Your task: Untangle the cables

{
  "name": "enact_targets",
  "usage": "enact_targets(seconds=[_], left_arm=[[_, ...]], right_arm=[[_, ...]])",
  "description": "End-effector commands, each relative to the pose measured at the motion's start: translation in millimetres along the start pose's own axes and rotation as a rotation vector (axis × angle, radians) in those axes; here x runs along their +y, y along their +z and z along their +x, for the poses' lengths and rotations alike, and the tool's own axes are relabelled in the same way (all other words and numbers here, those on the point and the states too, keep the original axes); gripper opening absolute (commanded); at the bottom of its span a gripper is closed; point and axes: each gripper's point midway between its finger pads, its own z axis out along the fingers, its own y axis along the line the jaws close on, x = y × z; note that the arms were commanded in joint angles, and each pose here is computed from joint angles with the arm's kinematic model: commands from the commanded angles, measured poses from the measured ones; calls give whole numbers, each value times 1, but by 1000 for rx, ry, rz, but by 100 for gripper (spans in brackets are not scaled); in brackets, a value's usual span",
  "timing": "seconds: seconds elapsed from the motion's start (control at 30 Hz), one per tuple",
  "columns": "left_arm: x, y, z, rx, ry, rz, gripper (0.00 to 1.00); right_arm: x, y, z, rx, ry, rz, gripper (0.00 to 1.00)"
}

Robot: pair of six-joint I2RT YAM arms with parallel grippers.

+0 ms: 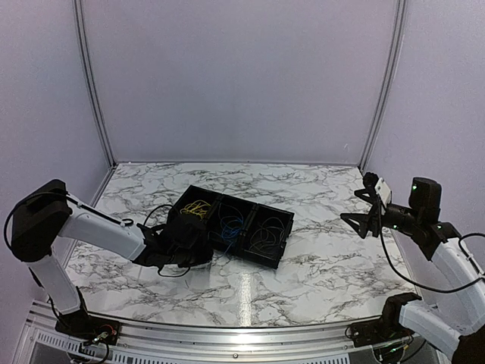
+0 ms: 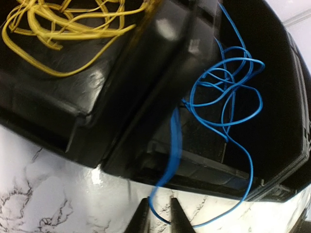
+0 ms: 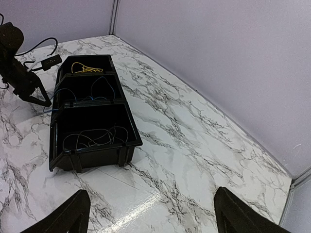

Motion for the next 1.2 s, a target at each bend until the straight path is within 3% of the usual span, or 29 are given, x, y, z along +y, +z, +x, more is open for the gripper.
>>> enact_targets(seconds=[0.0,0.1,0.3,0.9,1.0,1.17], left_arm=[[-18,-4,-14,-49,14,56,9],[-23,-13,-28,-103,42,63,0],[-41,-21,-55,-188,118,75,0],[-63,54,-78,-93,297,5,0],[-62,55,-74,-63,306,-11,7],[-58,33,-85,-92,298,-47,30]], right_arm=[[-2,-1,1,10,4,10,88],[-2,-2,0,7,1,9,88],[-2,-2,0,7,1,6,88],[-2,-2,1,10,-1,11,88],[-2,-2,2,12,1,12,88],[-3,-1,2,14,2,13,88]])
